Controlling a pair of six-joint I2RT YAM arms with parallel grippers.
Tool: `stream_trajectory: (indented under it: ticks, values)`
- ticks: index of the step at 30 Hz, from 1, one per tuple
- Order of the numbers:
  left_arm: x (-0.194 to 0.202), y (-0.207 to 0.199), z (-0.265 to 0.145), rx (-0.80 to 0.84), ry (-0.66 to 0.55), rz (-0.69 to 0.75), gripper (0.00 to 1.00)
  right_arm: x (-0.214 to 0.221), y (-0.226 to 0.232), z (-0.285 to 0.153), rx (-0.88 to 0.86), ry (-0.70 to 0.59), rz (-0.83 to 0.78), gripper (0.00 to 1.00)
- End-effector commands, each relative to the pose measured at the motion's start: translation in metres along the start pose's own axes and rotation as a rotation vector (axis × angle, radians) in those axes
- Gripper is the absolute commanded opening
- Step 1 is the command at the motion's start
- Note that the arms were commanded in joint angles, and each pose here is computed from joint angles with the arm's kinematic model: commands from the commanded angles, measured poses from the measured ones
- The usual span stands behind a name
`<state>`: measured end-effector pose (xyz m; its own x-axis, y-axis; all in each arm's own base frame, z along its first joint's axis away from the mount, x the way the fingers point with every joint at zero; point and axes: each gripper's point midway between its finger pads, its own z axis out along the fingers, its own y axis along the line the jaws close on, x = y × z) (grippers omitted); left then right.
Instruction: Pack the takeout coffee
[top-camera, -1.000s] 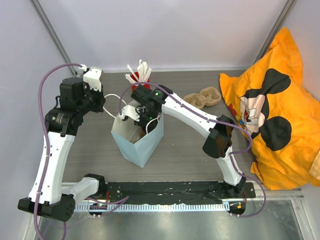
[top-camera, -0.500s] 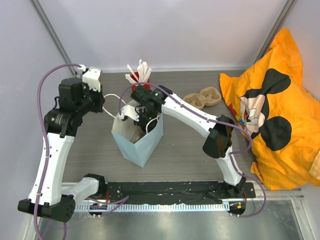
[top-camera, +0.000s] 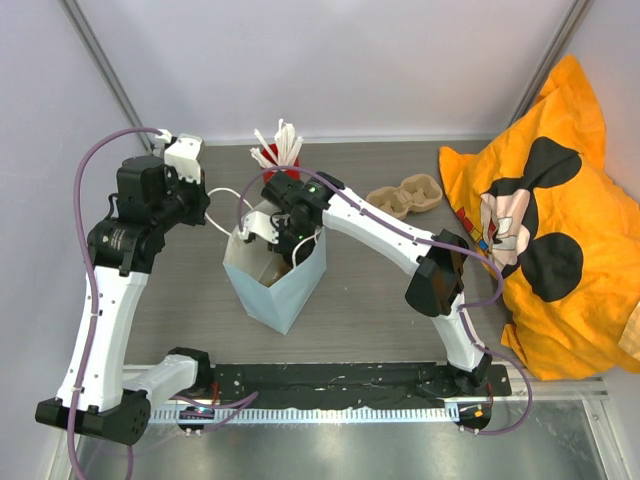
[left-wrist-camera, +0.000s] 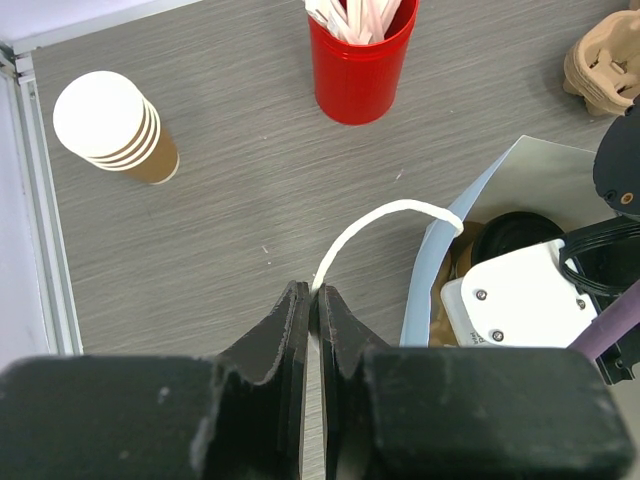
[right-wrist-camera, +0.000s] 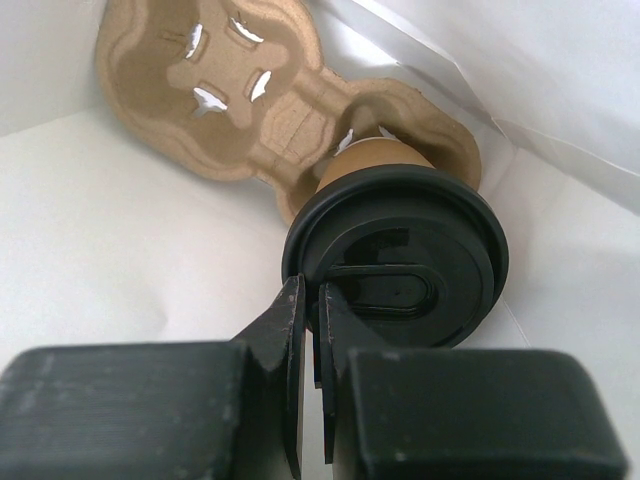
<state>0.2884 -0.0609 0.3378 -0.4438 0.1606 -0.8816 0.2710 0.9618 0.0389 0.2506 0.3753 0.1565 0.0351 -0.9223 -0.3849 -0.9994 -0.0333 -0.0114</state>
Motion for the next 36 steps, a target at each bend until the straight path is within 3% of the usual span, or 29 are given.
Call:
stream_trajectory:
  ticks: [1, 36]
  values:
    - [-0.014, 0.002, -0.008, -0.005, -0.061, -0.004, 0.11, -0.005, -0.004, -0.009, 0.032, -0.027, -0.015, 0.01]
    - [-0.014, 0.001, -0.008, 0.005, -0.059, -0.005, 0.09, 0.003, -0.005, 0.004, 0.009, -0.015, 0.0, 0.01]
